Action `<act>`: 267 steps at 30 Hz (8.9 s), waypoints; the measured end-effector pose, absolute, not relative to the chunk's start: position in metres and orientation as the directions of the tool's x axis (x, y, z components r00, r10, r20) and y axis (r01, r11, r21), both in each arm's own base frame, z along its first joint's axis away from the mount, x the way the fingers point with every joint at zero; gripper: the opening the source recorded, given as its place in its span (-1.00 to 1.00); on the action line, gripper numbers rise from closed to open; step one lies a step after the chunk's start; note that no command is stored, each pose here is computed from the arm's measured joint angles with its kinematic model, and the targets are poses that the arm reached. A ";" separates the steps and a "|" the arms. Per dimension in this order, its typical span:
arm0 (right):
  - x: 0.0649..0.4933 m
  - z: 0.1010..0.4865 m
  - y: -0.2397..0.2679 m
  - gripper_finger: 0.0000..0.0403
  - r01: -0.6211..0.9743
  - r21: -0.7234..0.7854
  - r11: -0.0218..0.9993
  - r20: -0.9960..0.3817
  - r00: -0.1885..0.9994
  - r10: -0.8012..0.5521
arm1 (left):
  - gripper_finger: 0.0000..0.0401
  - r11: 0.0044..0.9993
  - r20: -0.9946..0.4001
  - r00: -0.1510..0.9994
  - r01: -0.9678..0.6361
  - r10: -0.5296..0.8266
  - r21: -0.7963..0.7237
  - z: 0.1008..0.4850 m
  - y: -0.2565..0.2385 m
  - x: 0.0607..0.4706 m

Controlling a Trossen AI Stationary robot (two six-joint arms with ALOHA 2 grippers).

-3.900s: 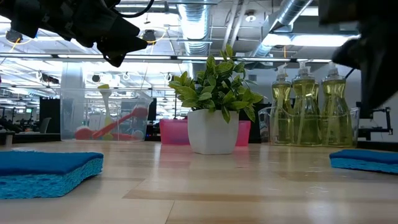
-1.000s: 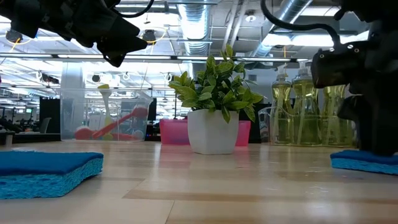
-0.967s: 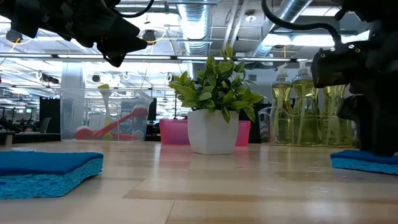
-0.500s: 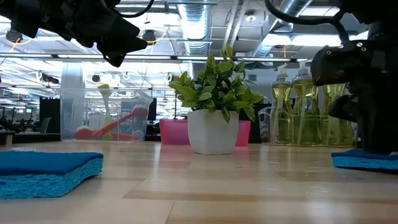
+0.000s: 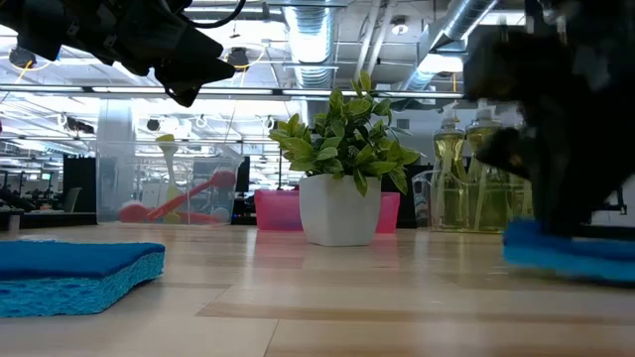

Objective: Pick & Place Kitchen Sink Supplies
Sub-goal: Put the blue sponge into the red bin

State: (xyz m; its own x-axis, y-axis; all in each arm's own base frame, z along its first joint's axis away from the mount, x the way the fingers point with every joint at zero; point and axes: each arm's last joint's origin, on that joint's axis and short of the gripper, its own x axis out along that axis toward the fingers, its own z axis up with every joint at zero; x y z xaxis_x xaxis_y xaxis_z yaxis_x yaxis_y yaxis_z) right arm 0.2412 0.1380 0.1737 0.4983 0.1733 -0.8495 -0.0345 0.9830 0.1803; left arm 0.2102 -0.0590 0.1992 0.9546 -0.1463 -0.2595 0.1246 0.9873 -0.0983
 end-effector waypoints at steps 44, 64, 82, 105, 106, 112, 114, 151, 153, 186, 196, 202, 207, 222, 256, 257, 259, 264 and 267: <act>0.324 0.372 -0.003 -0.98 0.521 -0.621 0.585 -0.265 0.563 -0.783 | -0.23 0.988 -0.262 0.954 0.125 -0.146 -0.095 0.199 -0.059 0.210; 0.309 0.364 -0.108 -0.81 0.696 -0.314 0.646 -0.417 0.510 -0.752 | -0.23 0.988 -0.263 0.954 0.125 -0.146 -0.095 0.199 -0.059 0.210; 0.306 0.360 -0.107 -0.22 0.700 -0.317 0.640 -0.452 0.482 -0.751 | -0.23 0.988 -0.263 0.954 0.125 -0.146 -0.095 0.199 -0.059 0.210; 0.311 0.359 -0.076 -0.26 0.666 -0.411 0.623 -0.431 0.461 -0.776 | -0.23 0.986 -0.313 0.938 0.115 -0.148 -0.123 0.181 -0.058 0.202; 0.311 0.358 -0.074 -0.26 0.663 -0.421 0.619 -0.433 0.453 -0.779 | -0.23 0.985 -0.315 0.937 0.112 -0.148 -0.129 0.180 -0.057 0.201; 0.310 0.354 -0.060 -0.31 0.618 -0.466 0.633 -0.461 0.441 -0.770 | -0.23 0.972 -0.316 0.926 0.161 -0.209 -0.171 0.180 -0.059 0.201; 0.308 0.353 -0.052 -0.34 0.600 -0.473 0.645 -0.471 0.447 -0.761 | -0.23 0.963 -0.316 0.918 0.185 -0.241 -0.197 0.180 -0.060 0.201; 0.196 0.256 0.123 -0.41 0.334 -0.187 0.924 -0.187 0.911 -0.367 | -0.23 0.941 -0.443 0.840 0.212 -0.314 -0.264 0.167 -0.128 0.193; 0.197 0.256 0.124 -0.41 0.335 -0.181 0.925 -0.183 0.912 -0.366 | -0.23 0.943 -0.460 0.829 0.229 -0.319 -0.242 0.166 -0.136 0.199; 0.215 0.232 0.144 -0.41 0.217 -0.127 0.968 -0.236 0.941 -0.241 | -0.23 0.954 -0.744 0.607 0.079 -0.277 -0.291 0.113 -0.172 0.236; 0.216 0.232 0.143 -0.41 0.220 -0.127 0.967 -0.235 0.941 -0.245 | -0.23 0.958 -0.764 0.596 0.032 -0.246 -0.283 0.104 -0.160 0.233; 0.216 0.232 0.142 -0.41 0.226 -0.127 0.966 -0.236 0.939 -0.251 | -0.26 0.975 -0.769 0.608 0.043 -0.197 -0.216 0.107 -0.151 0.234; 0.217 0.232 0.141 -0.41 0.227 -0.127 0.966 -0.235 0.939 -0.252 | -0.37 0.984 -0.769 0.621 0.018 -0.150 -0.177 0.111 -0.145 0.233; 0.217 0.232 0.141 -0.41 0.228 -0.127 0.965 -0.235 0.939 -0.252 | -0.54 0.994 -0.732 0.677 -0.020 -0.068 -0.111 0.155 -0.116 0.227; 0.217 0.232 0.141 -0.41 0.228 -0.129 0.965 -0.237 0.938 -0.253 | -0.54 0.987 -0.752 0.650 -0.016 -0.109 -0.157 0.135 -0.134 0.229; 0.217 0.232 0.141 -0.41 0.228 -0.129 0.965 -0.237 0.938 -0.253 | -0.54 0.988 -0.754 0.649 -0.017 -0.103 -0.151 0.134 -0.134 0.229; 0.217 0.232 0.141 -0.41 0.228 -0.129 0.965 -0.237 0.938 -0.253 | -0.54 0.990 -0.759 0.643 -0.016 -0.097 -0.140 0.132 -0.134 0.229; 0.217 0.232 0.141 -0.41 0.228 -0.129 0.965 -0.237 0.938 -0.253 | -0.54 0.992 -0.772 0.631 -0.026 -0.081 -0.125 0.126 -0.132 0.231; 0.217 0.232 0.141 -0.41 0.228 -0.129 0.965 -0.237 0.938 -0.253 | -0.54 0.992 -0.782 0.619 -0.037 -0.069 -0.117 0.122 -0.130 0.233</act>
State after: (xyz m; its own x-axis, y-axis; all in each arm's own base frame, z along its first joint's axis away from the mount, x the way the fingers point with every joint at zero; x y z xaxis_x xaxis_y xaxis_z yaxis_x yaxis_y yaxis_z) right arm 0.2166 0.1412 0.2317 0.9379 -0.2530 -0.2373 0.2277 0.9652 -0.1290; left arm 0.2328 -0.1297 0.1219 0.6193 -0.0695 -0.7821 -0.0366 0.9924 -0.1171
